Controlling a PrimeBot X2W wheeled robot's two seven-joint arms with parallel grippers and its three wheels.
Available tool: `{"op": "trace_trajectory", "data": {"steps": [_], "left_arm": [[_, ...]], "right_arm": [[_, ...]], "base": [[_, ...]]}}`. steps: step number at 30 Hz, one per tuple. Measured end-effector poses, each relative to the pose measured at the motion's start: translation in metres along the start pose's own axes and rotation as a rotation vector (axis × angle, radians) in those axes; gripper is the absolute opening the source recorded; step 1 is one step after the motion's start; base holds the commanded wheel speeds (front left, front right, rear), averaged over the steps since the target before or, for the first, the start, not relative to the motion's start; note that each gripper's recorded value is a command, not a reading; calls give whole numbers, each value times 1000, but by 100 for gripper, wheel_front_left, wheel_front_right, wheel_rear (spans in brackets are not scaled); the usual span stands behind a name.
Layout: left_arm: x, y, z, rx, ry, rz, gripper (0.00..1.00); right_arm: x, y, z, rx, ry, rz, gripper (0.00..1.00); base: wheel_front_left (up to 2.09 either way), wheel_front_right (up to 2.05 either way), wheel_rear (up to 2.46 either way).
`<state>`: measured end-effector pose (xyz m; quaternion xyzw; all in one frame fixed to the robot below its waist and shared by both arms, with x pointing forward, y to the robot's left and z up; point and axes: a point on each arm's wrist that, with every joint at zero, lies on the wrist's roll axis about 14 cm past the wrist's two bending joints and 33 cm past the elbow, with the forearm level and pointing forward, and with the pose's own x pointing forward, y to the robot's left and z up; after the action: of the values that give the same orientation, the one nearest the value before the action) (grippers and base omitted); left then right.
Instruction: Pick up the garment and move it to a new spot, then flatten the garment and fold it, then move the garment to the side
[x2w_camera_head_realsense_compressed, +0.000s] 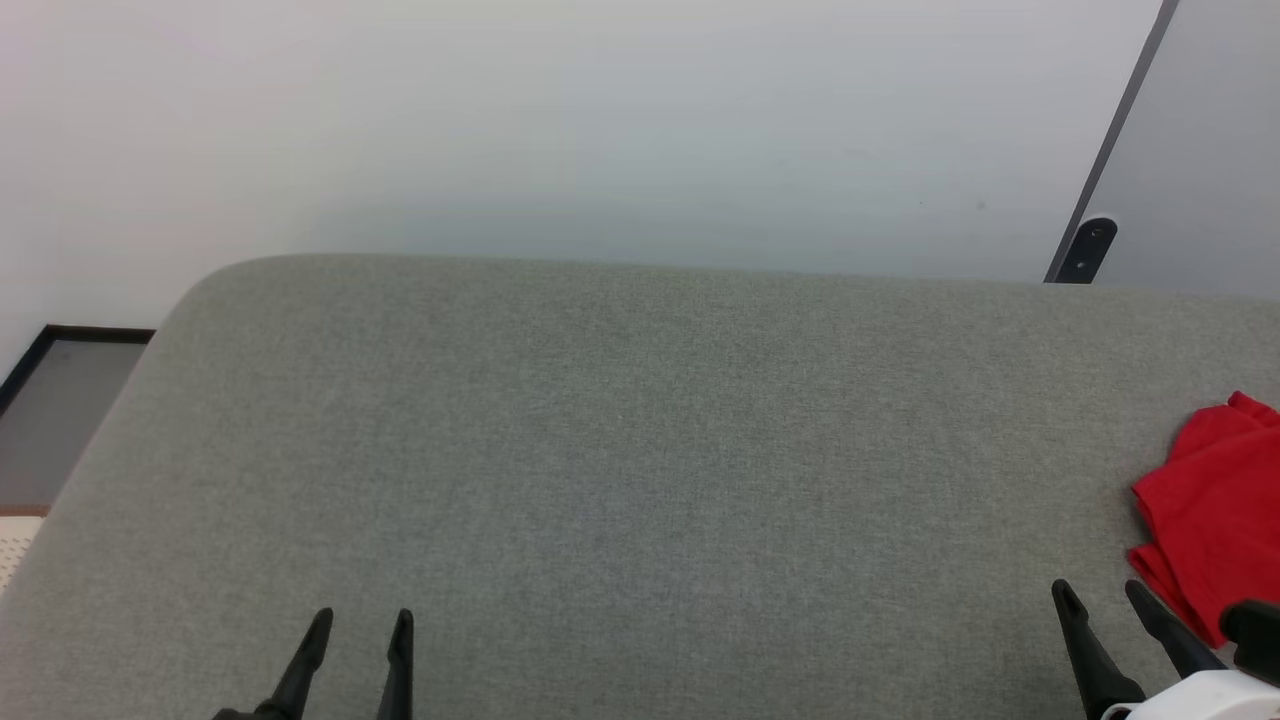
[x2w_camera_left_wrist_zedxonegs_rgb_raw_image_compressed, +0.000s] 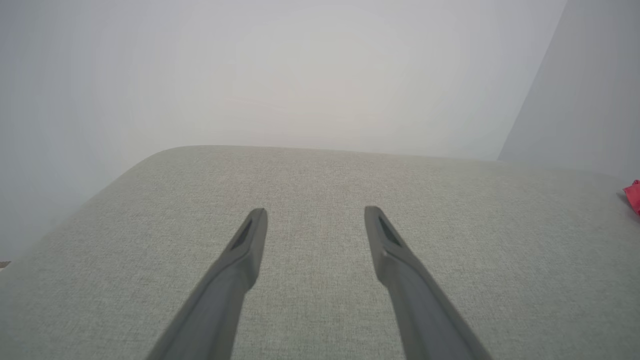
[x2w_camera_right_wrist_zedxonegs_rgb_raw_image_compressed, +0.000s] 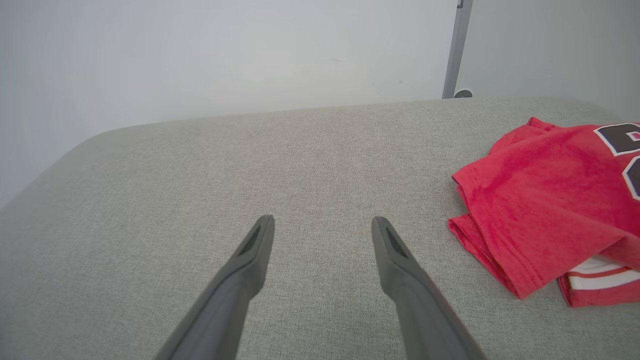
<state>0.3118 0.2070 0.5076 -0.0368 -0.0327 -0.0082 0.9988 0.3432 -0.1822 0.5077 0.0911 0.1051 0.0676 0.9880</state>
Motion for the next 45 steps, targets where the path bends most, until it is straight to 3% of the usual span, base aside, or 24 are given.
{"op": "trace_trajectory", "data": {"steps": [12, 13, 22, 45], "left_arm": [[1, -2, -1, 4, 7, -3, 100], [2, -4, 0, 2, 4, -7, 0], [-6, -4, -28, -89, 98, 26, 0], [15, 6, -30, -485, 122, 108, 0]], "right_arm": [[1, 4, 0, -3, 3, 8, 100], [2, 5, -1, -3, 6, 13, 0], [0, 3, -30, 85, 83, 3, 0], [13, 6, -19, 460, -2, 42, 0]], "base": [[0, 0, 0], [0, 0, 0], [0, 0, 0], [0, 0, 0]]}}
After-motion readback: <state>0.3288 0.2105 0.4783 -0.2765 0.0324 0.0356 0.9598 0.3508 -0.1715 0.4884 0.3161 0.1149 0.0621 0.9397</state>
